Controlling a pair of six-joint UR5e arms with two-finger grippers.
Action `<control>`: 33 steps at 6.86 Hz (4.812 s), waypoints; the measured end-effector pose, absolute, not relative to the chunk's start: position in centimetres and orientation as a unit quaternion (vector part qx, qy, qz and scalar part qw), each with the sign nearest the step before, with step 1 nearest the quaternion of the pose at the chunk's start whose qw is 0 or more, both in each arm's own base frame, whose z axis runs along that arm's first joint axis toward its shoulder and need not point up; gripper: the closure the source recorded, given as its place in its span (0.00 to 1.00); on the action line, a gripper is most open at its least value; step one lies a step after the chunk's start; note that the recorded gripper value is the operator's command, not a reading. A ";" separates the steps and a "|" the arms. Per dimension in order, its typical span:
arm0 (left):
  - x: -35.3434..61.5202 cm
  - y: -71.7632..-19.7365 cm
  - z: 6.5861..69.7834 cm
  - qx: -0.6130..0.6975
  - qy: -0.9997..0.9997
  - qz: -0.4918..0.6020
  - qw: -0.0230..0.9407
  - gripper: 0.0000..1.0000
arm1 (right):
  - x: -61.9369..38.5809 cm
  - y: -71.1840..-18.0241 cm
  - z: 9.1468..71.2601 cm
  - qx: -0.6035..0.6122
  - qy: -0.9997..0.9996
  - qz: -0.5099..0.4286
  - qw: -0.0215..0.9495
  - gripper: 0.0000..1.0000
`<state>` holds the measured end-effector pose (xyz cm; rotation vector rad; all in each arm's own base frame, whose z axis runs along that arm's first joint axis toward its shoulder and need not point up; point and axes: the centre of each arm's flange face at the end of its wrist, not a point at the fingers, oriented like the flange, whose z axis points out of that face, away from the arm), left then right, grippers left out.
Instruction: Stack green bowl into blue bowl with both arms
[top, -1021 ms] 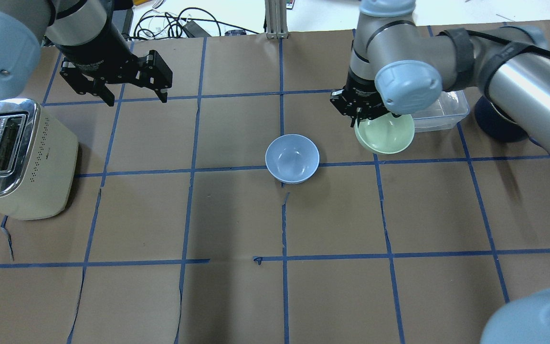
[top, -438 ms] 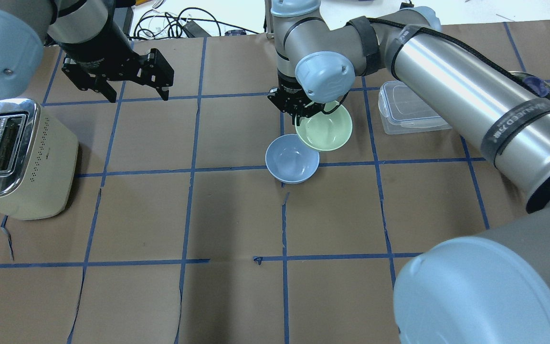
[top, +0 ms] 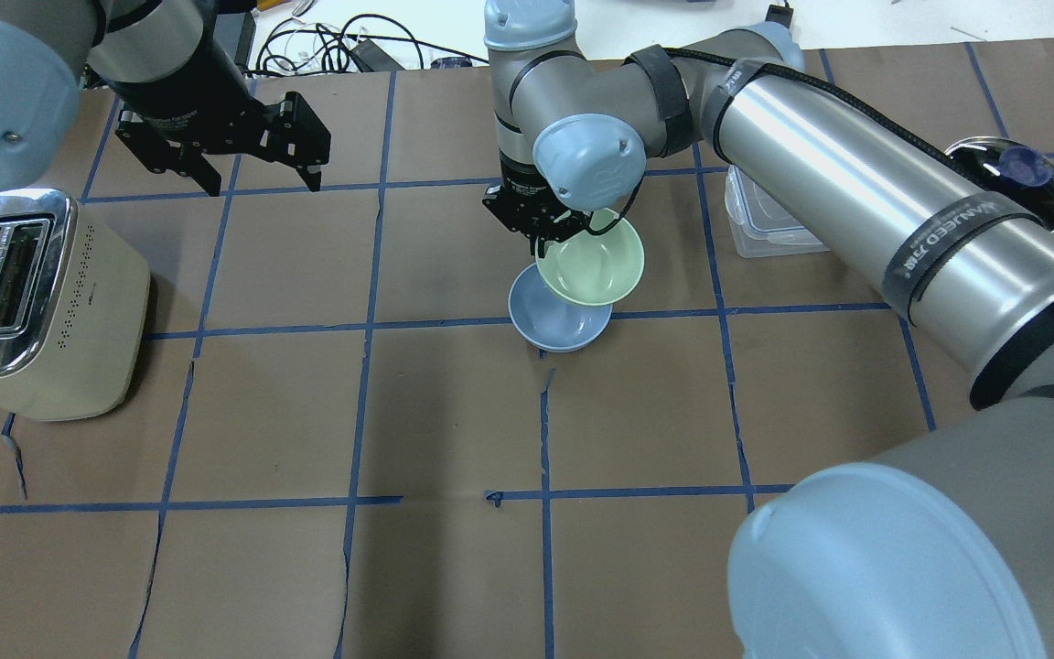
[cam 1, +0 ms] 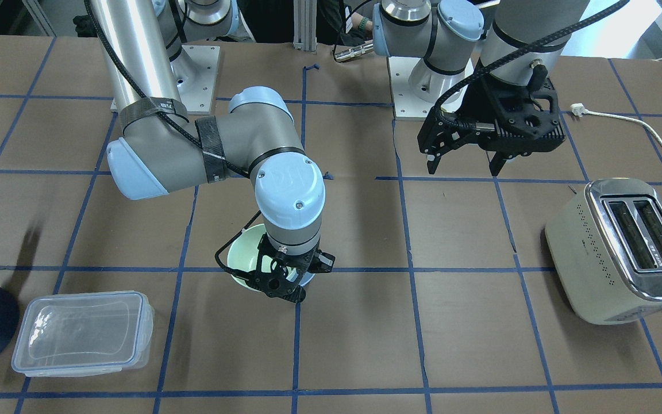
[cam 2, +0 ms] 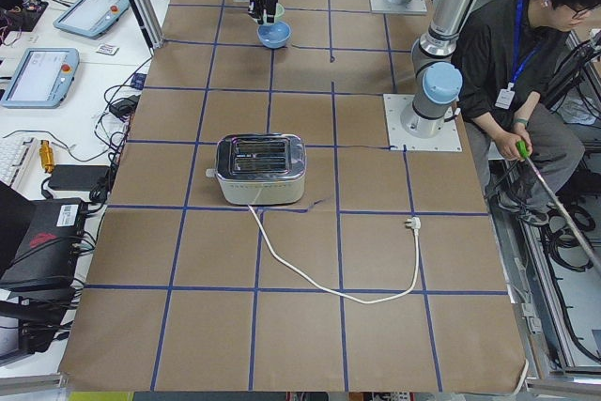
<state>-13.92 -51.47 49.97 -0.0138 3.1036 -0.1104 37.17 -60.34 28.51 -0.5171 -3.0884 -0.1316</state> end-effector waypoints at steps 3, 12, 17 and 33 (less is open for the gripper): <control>-13.9 -51.4 49.9 -0.005 0.999 -0.036 0.019 0.00 | 38.6 -59.0 28.1 -0.174 -0.983 -0.058 0.013 1.00; -13.7 -51.2 49.7 -0.005 0.999 -0.034 0.019 0.00 | 38.7 -59.9 27.8 -0.169 -0.985 -0.043 0.004 0.00; -13.8 -51.2 49.8 -0.005 0.999 -0.034 0.019 0.00 | 18.4 -64.9 40.3 -0.140 -0.990 0.014 -0.019 0.00; -13.9 -51.2 49.8 -0.004 0.999 -0.035 0.018 0.00 | 13.0 -48.0 50.9 -0.001 -1.000 0.024 0.002 0.00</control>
